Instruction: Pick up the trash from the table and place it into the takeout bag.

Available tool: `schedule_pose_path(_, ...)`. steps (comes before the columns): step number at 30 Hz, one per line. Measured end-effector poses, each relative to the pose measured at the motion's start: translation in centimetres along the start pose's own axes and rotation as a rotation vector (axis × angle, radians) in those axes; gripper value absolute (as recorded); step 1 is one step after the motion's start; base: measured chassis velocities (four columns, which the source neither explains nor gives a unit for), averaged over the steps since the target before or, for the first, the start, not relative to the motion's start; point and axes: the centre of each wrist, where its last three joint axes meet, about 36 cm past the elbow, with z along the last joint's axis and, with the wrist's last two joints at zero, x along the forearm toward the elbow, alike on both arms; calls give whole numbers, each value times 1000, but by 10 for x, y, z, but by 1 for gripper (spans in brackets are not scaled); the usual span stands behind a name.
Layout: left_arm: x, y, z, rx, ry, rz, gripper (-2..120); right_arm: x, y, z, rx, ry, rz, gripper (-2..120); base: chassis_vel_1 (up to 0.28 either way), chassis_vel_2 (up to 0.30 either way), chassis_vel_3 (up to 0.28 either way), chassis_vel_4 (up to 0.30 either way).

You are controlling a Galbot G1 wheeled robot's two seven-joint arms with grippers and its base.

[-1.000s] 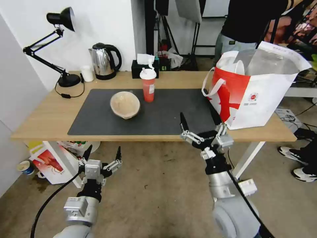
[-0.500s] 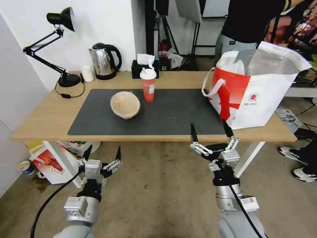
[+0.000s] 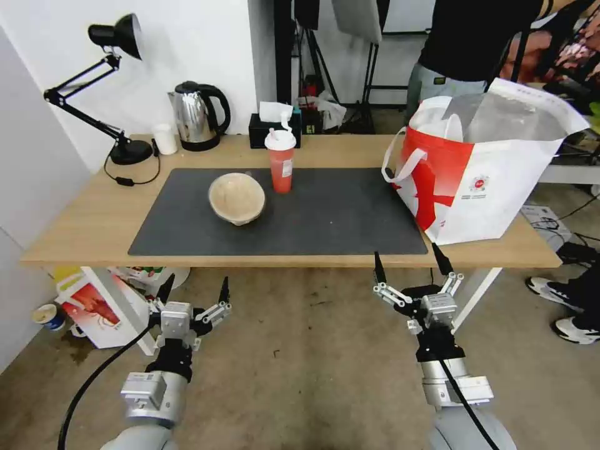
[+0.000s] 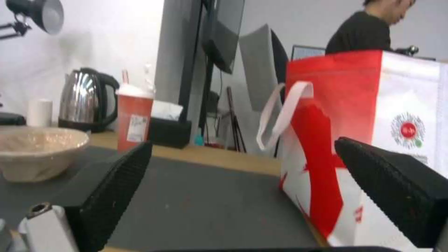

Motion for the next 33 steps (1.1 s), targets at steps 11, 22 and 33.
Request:
schedule_pose_path(11, 0, 0, 0, 0, 0, 0, 100, 11, 4, -11, -11, 59, 52, 100, 0, 0, 0, 0)
schedule_pose_path(22, 0, 0, 0, 0, 0, 0, 100, 28, 19, -7, -9, 111, 140, 100, 0, 0, 0, 0)
schedule_pose_path(33, 0, 0, 0, 0, 0, 0, 100, 31, 25, -10, -19, 148, 174, 100, 0, 0, 0, 0)
